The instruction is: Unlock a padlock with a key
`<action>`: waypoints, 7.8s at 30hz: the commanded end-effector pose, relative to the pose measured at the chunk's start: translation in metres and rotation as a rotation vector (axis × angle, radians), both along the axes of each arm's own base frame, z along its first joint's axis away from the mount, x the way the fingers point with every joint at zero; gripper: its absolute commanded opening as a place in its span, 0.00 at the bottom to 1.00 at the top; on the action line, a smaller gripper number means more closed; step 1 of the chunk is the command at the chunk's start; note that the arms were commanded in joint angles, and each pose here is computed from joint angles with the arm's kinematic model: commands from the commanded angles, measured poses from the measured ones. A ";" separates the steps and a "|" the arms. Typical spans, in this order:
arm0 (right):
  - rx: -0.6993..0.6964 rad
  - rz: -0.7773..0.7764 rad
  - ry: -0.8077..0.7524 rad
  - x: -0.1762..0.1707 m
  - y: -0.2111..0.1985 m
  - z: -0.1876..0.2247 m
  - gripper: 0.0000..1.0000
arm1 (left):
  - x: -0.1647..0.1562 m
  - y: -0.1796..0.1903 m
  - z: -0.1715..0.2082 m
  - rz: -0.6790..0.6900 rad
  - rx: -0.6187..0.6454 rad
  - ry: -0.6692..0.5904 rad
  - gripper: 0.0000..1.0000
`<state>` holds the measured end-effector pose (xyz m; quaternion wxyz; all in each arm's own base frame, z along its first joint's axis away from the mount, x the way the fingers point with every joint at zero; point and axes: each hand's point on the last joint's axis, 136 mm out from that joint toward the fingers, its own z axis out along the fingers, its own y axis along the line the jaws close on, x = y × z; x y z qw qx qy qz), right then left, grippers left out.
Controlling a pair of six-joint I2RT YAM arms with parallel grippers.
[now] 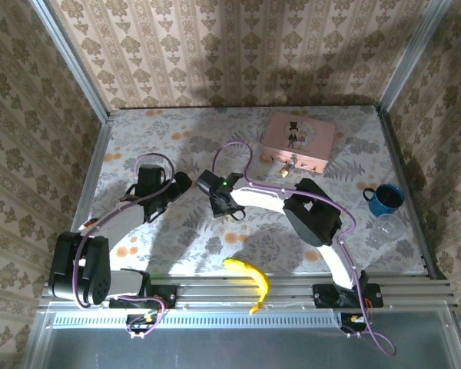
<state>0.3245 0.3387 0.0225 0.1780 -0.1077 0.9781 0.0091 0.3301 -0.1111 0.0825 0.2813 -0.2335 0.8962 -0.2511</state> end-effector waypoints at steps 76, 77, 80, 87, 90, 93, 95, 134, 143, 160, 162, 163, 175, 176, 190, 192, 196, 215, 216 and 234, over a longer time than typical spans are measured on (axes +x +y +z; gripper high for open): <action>0.706 0.332 -0.464 -0.024 -0.059 0.190 0.00 | -0.055 -0.209 0.148 -1.016 -0.459 -0.578 0.00; 0.708 0.333 -0.462 -0.024 -0.059 0.190 0.00 | -0.056 -0.210 0.149 -1.018 -0.462 -0.581 0.00; 0.717 0.327 -0.468 -0.024 -0.060 0.193 0.08 | -0.057 -0.209 0.155 -1.023 -0.456 -0.612 0.00; 0.778 0.309 -0.492 -0.033 -0.069 0.202 0.40 | -0.066 -0.197 0.169 -1.046 -0.326 -0.688 0.00; 0.855 0.312 -0.489 -0.036 -0.072 0.209 0.47 | -0.073 -0.194 0.178 -1.081 -0.284 -0.719 0.00; 0.964 0.335 -0.496 -0.039 -0.074 0.221 0.51 | -0.080 -0.191 0.191 -1.118 -0.261 -0.761 0.00; 1.028 0.357 -0.507 -0.042 -0.076 0.232 0.54 | -0.085 -0.190 0.199 -1.138 -0.251 -0.785 0.00; 1.137 0.509 -0.602 -0.055 -0.052 0.274 0.31 | -0.104 -0.207 0.232 -1.195 -0.403 -0.819 0.00; 1.140 0.516 -0.627 -0.054 -0.053 0.283 0.32 | -0.106 -0.205 0.230 -1.197 -0.410 -0.806 0.00; 1.163 0.554 -0.626 -0.059 -0.050 0.292 0.05 | -0.101 -0.203 0.233 -1.166 -0.429 -0.805 0.00; 1.163 0.547 -0.623 -0.059 -0.051 0.290 0.04 | -0.099 -0.202 0.234 -1.153 -0.439 -0.807 0.00; 1.163 0.543 -0.622 -0.059 -0.052 0.289 0.04 | -0.098 -0.201 0.235 -1.147 -0.444 -0.811 0.00; 1.180 0.554 -0.613 -0.064 -0.052 0.292 0.12 | -0.082 -0.199 0.242 -1.093 -0.551 -0.799 0.00; 1.183 0.556 -0.613 -0.064 -0.052 0.293 0.12 | -0.081 -0.200 0.242 -1.093 -0.557 -0.798 0.00; 1.199 0.568 -0.640 -0.068 -0.054 0.304 0.14 | -0.075 -0.201 0.237 -1.073 -0.560 -0.776 0.00; 1.197 0.564 -0.639 -0.067 -0.054 0.304 0.09 | -0.074 -0.202 0.235 -1.070 -0.561 -0.770 0.00; 1.191 0.548 -0.642 -0.065 -0.055 0.302 0.02 | -0.076 -0.203 0.235 -1.081 -0.567 -0.767 0.00; 0.920 0.195 -0.586 -0.025 -0.101 0.248 0.00 | -0.028 -0.159 0.246 -0.737 -0.341 -0.851 1.00; 0.872 0.125 -0.583 -0.019 -0.115 0.240 0.00 | -0.018 -0.152 0.240 -0.674 -0.273 -0.835 1.00; 0.204 -0.720 -0.624 0.051 -0.369 0.168 0.00 | 0.119 -0.230 0.127 -0.651 -0.027 -0.556 1.00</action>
